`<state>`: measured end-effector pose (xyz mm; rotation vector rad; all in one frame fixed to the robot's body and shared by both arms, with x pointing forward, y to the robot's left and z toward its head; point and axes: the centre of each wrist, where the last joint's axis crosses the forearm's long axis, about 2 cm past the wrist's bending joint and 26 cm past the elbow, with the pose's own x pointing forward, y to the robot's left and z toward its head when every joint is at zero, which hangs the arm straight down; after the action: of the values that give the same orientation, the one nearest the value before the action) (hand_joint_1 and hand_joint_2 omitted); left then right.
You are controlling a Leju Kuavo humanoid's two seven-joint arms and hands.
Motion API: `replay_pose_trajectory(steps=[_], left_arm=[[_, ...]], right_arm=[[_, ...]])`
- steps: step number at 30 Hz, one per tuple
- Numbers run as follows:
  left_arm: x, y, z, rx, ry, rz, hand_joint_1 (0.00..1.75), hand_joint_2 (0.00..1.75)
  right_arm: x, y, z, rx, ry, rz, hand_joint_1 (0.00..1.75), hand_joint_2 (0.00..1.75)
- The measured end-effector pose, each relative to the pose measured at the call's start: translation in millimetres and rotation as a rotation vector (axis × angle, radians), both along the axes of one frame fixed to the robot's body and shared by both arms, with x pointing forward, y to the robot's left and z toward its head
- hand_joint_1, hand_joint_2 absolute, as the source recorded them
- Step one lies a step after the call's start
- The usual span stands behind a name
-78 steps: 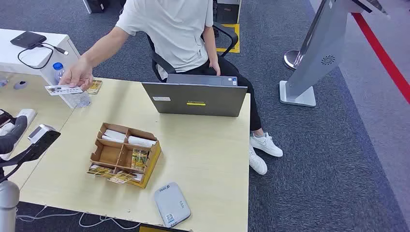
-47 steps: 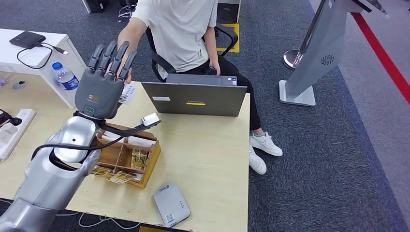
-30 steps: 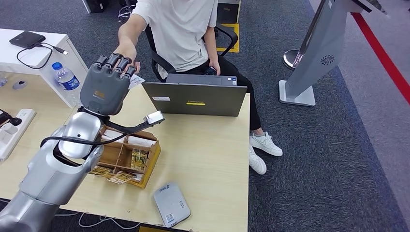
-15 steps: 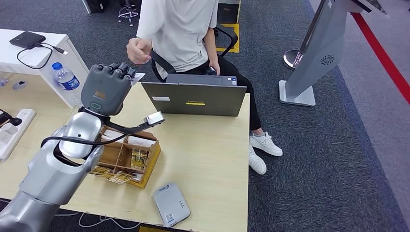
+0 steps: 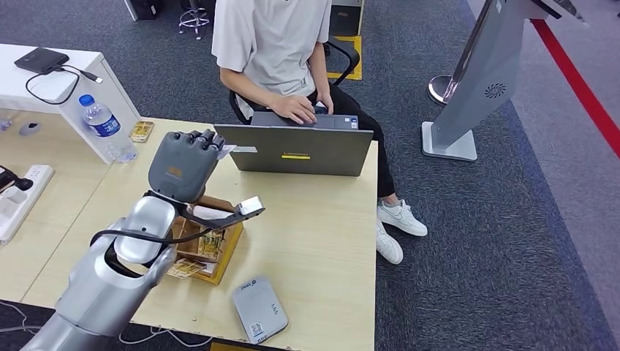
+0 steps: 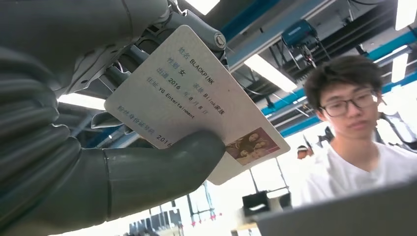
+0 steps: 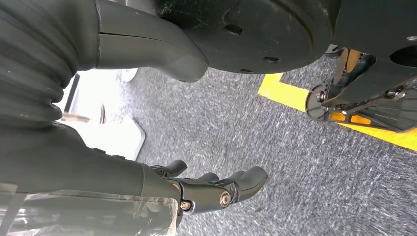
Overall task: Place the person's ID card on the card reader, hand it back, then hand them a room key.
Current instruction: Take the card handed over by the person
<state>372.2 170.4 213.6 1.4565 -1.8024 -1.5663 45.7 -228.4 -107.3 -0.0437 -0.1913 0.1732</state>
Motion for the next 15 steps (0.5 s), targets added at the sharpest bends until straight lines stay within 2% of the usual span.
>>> replay_pose_trajectory(steps=[7, 15], left_arm=[[-65.5, -27.1, -44.6, -0.089, 0.128, -0.132, 1.75, 1.75], [-113.9, -48.2, -59.3, -0.168, 0.221, -0.224, 1.75, 1.75]], right_arm=[[-2.6, 0.6, -0.2, 0.003, 0.006, -0.061, 0.0, 1.75], [-5.4, 0.5, -0.5, 0.001, 0.002, -0.111, 0.0, 1.75]])
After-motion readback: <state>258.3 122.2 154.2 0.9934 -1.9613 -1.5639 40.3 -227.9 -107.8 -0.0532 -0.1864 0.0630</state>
